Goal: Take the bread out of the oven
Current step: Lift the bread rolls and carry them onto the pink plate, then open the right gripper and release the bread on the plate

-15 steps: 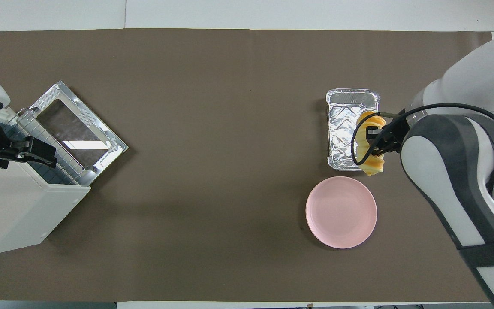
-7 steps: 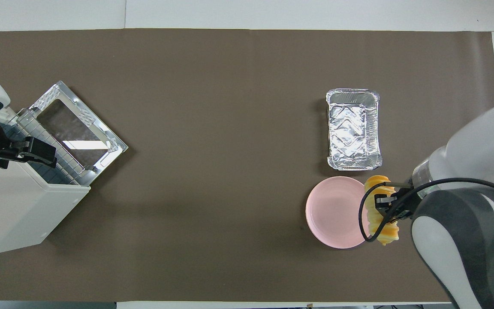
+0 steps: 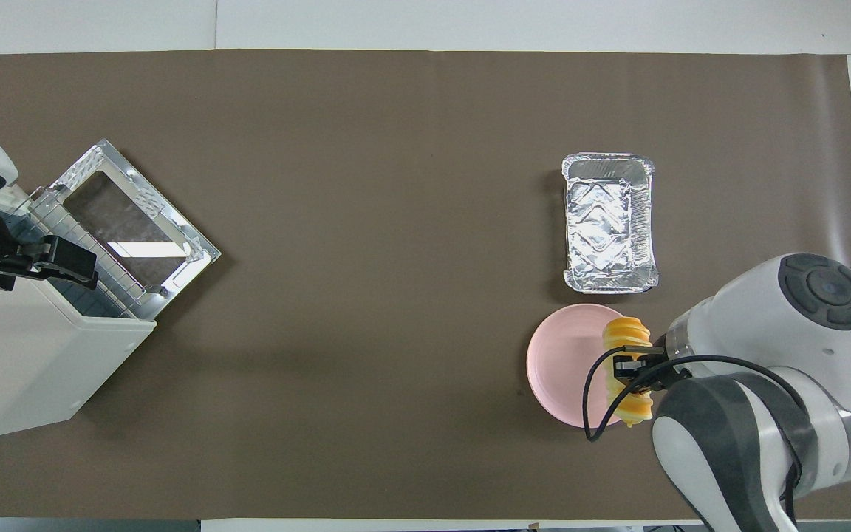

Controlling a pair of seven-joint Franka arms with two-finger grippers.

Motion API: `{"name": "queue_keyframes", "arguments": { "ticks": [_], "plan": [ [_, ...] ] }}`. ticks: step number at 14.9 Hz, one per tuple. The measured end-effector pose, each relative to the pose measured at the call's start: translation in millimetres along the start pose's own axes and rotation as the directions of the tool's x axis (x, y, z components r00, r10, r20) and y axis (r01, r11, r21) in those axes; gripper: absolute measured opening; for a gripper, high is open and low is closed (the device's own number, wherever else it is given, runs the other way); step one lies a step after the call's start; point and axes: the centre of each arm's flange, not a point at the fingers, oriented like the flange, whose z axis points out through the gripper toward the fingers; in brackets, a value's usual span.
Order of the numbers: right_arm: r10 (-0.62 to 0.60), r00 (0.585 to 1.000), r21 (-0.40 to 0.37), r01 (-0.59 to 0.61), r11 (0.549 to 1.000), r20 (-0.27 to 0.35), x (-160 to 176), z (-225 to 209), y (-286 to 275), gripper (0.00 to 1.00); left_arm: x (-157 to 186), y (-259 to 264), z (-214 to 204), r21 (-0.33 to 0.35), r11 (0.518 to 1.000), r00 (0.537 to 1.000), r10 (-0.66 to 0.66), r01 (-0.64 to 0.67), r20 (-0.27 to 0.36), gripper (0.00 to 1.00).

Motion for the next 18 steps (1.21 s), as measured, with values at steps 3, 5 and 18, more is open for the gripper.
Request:
{"name": "queue_keyframes", "arguments": {
  "ticks": [3, 5, 18],
  "plan": [
    [-0.016, 1.000, -0.002, 0.016, 1.000, -0.015, -4, 25, -6, 0.04, 0, 0, 0, 0.000, 1.000, 1.000, 0.000, 0.000, 0.000, 1.00],
    [-0.021, 1.000, -0.006, 0.021, 1.000, -0.010, -7, 34, -7, 0.04, 0, 0, 0, 0.000, 1.000, 1.000, 0.000, 0.000, 0.000, 1.00],
    [-0.013, 0.999, 0.008, 0.013, 1.000, -0.048, -8, 70, -5, 0.10, 0, 0, 0, 0.000, 1.000, 1.000, 0.000, 0.000, 0.000, 1.00]
  ]
}}
